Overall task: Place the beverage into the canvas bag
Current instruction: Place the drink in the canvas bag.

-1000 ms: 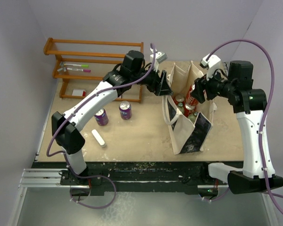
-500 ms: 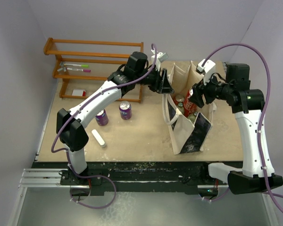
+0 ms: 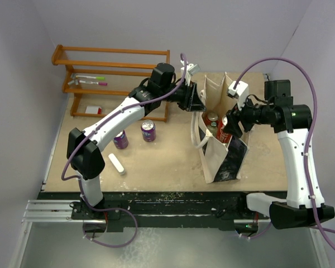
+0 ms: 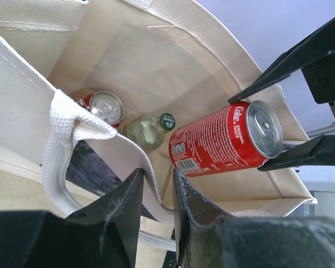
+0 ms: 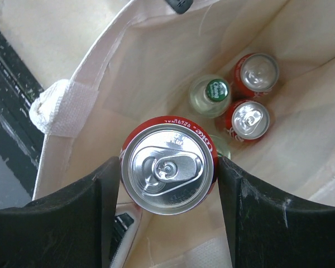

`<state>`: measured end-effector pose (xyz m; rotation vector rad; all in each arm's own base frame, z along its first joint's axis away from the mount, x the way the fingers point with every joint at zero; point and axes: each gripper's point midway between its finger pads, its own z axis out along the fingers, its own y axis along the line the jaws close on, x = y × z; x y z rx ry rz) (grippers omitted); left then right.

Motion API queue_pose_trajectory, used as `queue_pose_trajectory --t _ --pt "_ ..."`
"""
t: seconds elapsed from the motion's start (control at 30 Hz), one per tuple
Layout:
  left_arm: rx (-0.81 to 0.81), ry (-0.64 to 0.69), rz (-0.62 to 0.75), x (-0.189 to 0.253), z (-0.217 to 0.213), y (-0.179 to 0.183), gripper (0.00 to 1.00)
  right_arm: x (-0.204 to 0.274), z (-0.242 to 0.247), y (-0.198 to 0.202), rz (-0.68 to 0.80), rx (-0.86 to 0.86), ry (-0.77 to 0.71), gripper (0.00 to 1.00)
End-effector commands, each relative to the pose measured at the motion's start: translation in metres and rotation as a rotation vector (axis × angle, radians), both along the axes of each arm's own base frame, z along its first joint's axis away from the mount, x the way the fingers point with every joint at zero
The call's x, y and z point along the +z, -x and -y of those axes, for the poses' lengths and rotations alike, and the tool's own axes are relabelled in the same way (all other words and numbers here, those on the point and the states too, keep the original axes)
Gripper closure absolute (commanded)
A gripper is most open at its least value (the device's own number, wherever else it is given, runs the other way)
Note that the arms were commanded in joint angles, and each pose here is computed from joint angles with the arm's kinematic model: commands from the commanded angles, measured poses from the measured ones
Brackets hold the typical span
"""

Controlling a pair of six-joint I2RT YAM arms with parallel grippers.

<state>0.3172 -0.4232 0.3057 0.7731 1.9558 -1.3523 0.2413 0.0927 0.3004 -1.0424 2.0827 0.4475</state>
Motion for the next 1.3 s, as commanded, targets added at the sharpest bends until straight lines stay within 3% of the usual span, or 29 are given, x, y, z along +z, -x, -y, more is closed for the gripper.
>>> queue_pose_trajectory --t 0.0,0.27,0.73,1.27 --pt "-0.031 0.020 0.049 0.007 0.001 0.004 0.70 0.007 -0.008 0.006 0.022 0.100 -0.022 1.00" --pt "-0.069 0.041 0.078 0.014 0.003 0.008 0.70 -0.007 -0.020 -0.001 -0.050 0.126 -0.066 1.00" --pt "-0.098 0.054 0.052 0.011 0.006 0.014 0.71 -0.017 -0.042 -0.024 -0.009 0.029 -0.017 1.00" --pt "-0.100 0.062 0.053 0.015 0.003 0.018 1.00 -0.059 -0.025 -0.018 -0.067 0.048 0.106 1.00"
